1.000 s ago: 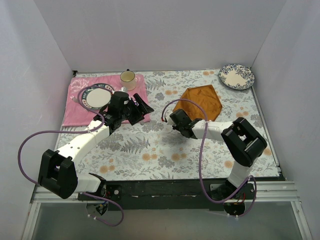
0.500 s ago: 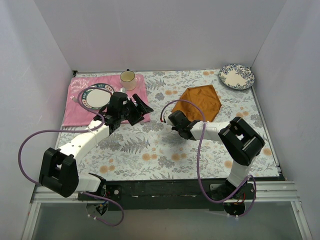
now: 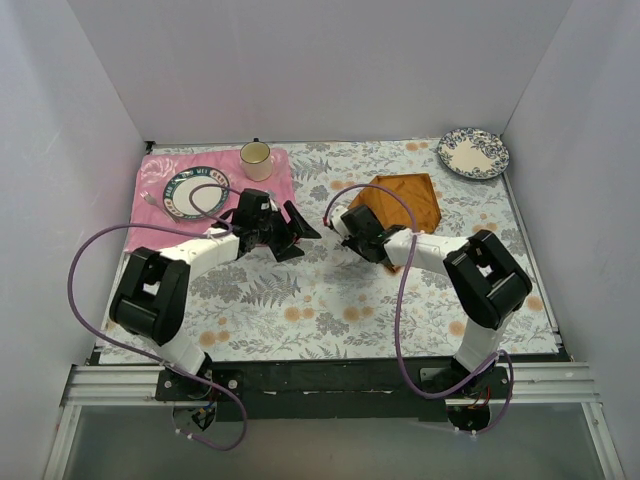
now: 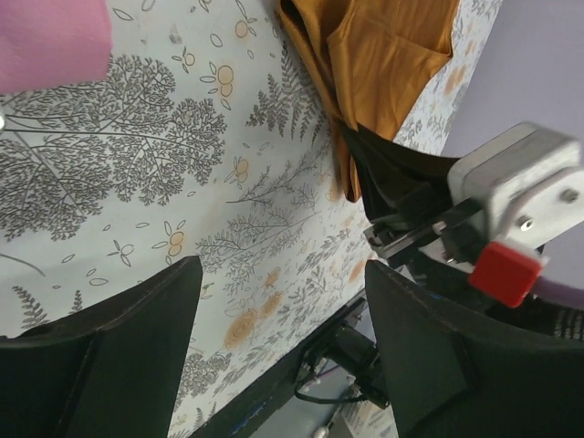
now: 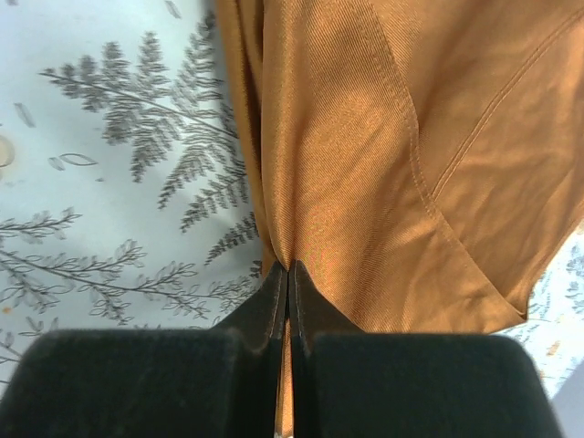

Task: Fold the napkin, place the utensils inside, and roll it up
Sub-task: Roll the napkin with the utensil

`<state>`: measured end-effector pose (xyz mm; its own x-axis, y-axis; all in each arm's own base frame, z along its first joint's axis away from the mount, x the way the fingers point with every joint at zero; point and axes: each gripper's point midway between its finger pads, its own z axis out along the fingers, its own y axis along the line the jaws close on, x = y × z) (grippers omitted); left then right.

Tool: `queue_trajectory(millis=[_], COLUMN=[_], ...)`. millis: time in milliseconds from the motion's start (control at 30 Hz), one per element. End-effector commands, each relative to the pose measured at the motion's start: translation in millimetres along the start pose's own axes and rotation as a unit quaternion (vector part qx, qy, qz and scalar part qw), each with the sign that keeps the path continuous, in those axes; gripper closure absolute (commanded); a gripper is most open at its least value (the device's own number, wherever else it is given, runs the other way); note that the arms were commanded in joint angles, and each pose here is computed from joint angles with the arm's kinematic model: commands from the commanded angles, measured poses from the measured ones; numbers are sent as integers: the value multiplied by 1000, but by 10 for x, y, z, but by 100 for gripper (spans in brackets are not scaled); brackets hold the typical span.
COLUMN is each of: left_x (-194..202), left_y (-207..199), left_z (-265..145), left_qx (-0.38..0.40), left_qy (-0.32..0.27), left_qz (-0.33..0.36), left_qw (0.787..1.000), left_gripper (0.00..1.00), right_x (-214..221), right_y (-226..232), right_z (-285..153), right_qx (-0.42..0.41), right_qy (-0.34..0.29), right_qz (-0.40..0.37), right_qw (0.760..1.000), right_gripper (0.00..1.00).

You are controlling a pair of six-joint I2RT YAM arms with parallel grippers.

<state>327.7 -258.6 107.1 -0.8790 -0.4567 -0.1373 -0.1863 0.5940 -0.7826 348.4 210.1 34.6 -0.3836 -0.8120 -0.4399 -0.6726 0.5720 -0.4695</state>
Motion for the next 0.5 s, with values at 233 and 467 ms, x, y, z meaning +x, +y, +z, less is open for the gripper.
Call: queue_trajectory(millis=[233, 467], left_x=[155, 234], left_y=[-429, -436], left_z=[326, 697], left_qx=[68, 45], left_qy=[79, 97], left_qz=[12, -31], left_qw=[994, 994], left_gripper=[31, 31], right_x=[-127, -143], right_y=[-108, -117], right_z=[-2, 4], right_qx=[-79, -131], right_qy=[-35, -53], right_qz=[101, 147], right_qw=[991, 979], right_gripper=[99, 99])
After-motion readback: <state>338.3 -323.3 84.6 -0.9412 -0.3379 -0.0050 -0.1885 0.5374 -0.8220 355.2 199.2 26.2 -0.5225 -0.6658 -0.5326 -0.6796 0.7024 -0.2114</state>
